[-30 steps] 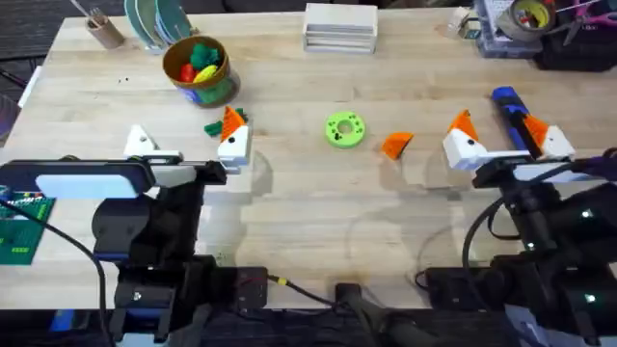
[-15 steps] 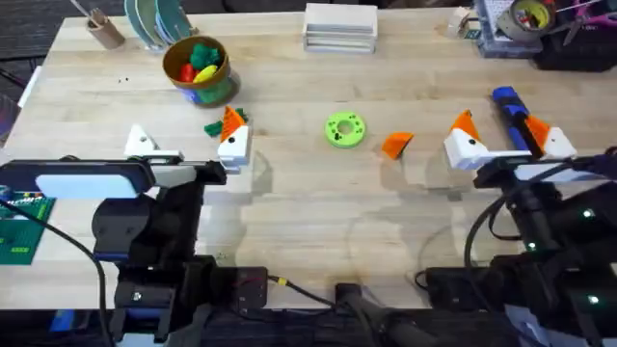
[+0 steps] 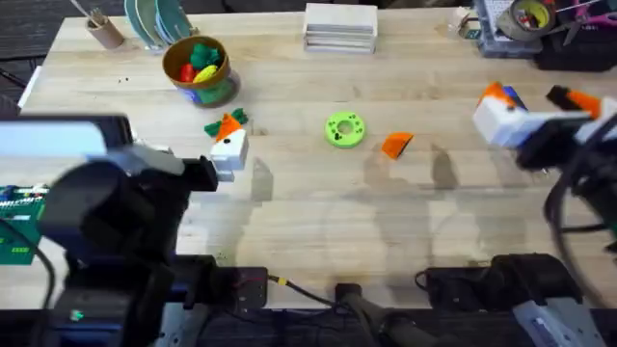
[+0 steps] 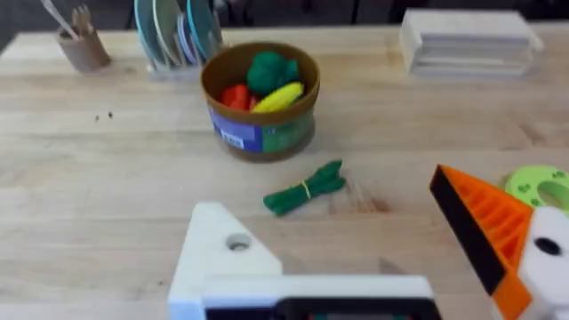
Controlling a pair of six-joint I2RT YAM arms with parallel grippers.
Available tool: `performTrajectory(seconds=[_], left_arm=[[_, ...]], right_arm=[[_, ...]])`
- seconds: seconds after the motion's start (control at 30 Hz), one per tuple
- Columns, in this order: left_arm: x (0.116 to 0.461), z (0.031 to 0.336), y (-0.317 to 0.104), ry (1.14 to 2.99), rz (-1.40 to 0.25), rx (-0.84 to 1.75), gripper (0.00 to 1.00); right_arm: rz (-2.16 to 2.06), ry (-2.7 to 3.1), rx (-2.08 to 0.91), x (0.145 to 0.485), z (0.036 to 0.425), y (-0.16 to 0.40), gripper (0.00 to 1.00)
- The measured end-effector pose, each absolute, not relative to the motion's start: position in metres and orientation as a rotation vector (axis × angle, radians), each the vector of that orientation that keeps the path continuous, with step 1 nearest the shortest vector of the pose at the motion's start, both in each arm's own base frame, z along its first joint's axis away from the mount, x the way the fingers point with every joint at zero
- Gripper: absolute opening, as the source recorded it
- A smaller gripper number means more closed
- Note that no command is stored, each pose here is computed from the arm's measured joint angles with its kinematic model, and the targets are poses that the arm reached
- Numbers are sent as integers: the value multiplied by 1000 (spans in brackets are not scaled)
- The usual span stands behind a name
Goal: Pick up the gripper from the table and insert it into the empty holder that is missing its gripper. Then pick up a screw, insert it into the mounting hole, and use the screwdriver to tighten it. Finally, clean up the table by picking up the vegetable and placing it into the bucket.
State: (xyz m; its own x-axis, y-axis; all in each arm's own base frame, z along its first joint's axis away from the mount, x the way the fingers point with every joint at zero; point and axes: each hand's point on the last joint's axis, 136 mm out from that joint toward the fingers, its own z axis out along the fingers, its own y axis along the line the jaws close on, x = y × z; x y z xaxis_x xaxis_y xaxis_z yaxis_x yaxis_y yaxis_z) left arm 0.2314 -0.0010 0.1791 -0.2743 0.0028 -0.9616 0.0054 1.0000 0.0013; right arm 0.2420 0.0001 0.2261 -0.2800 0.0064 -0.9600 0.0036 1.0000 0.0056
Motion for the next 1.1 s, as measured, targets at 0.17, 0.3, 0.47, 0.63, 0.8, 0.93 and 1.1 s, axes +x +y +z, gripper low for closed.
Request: performTrajectory(seconds=[0.17,0.3,0.47,0.63,0.8,0.93,1.1], left_arm=[[236,183,-1,2020,10,27,993],[242,191,-1,2154,37,81,993],[249,192,-1,2310,71,175,993],[261,168,-1,2435,81,238,993],[265,135,-1,2570,73,270,993],[266,108,-2,2677,55,287,993],[280,86,-5,2718,26,296,993]], right_arm=[[2,1952,7,262,245,0,991],[25,1999,-8,279,250,4,992],[81,2026,-43,289,246,14,991],[103,2039,-55,290,243,17,991],[112,2040,-61,290,243,19,991],[113,2044,-61,290,242,19,991],[113,2047,-61,289,241,19,991]])
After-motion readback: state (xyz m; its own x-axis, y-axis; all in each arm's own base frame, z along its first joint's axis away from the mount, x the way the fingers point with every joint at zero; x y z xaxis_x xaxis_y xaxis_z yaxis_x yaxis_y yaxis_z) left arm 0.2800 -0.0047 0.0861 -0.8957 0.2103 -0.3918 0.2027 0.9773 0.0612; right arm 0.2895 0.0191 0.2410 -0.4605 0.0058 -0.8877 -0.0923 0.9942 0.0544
